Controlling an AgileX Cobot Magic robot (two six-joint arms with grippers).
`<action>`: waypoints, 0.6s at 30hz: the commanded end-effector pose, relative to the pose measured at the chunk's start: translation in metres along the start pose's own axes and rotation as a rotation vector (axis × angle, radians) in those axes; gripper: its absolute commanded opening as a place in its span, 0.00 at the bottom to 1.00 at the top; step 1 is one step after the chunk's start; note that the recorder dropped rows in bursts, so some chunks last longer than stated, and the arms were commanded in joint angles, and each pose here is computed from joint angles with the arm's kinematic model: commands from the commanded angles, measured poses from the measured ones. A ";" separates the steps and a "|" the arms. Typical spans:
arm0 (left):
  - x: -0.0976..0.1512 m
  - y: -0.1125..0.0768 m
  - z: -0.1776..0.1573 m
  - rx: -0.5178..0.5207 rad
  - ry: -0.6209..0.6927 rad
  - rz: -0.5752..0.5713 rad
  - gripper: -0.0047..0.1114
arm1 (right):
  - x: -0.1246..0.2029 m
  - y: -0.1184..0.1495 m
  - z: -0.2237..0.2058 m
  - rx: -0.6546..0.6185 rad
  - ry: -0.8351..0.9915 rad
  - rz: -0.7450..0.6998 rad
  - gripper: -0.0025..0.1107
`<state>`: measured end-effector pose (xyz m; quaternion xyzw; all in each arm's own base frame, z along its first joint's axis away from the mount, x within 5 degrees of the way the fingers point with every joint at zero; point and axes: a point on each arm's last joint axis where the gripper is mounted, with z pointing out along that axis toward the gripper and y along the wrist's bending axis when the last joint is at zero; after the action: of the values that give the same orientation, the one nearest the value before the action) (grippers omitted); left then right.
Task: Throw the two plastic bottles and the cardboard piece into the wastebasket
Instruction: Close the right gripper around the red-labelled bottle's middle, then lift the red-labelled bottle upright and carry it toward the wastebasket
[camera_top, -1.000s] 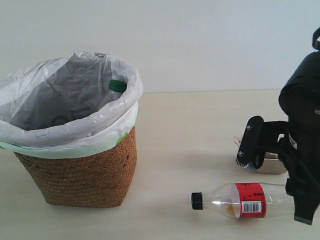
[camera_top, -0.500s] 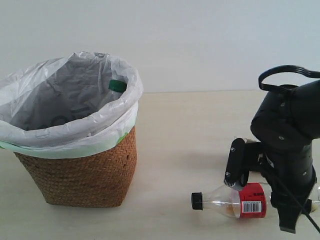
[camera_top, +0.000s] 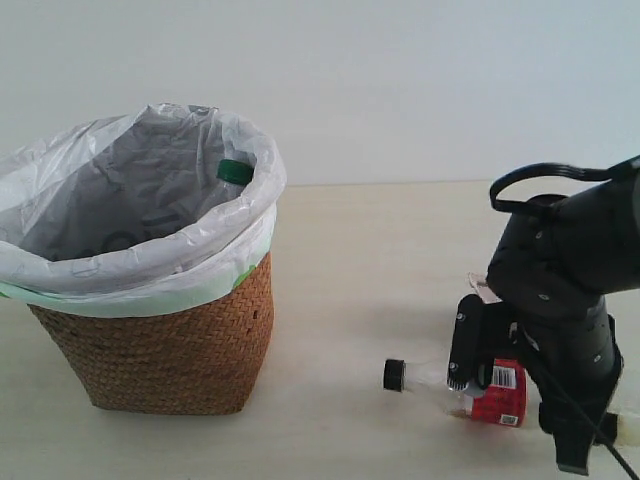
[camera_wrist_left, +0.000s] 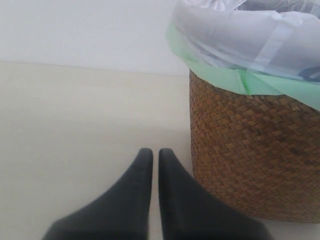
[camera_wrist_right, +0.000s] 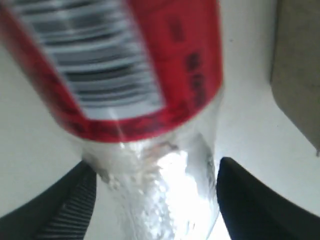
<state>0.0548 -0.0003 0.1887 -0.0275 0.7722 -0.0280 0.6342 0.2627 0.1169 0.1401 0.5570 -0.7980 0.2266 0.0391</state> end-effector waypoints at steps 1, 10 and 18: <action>0.001 0.000 0.000 -0.003 -0.005 -0.001 0.07 | -0.006 0.004 0.015 -0.029 0.028 0.028 0.58; 0.001 0.000 0.000 -0.003 -0.005 -0.001 0.07 | -0.011 0.008 0.017 -0.064 -0.005 0.096 0.56; 0.001 0.000 0.000 -0.003 -0.005 -0.001 0.07 | -0.008 0.008 0.012 -0.087 0.029 0.188 0.02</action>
<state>0.0548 -0.0003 0.1887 -0.0275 0.7722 -0.0280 0.6342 0.2608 0.1199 0.1209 0.4973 -0.8402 0.2090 0.0560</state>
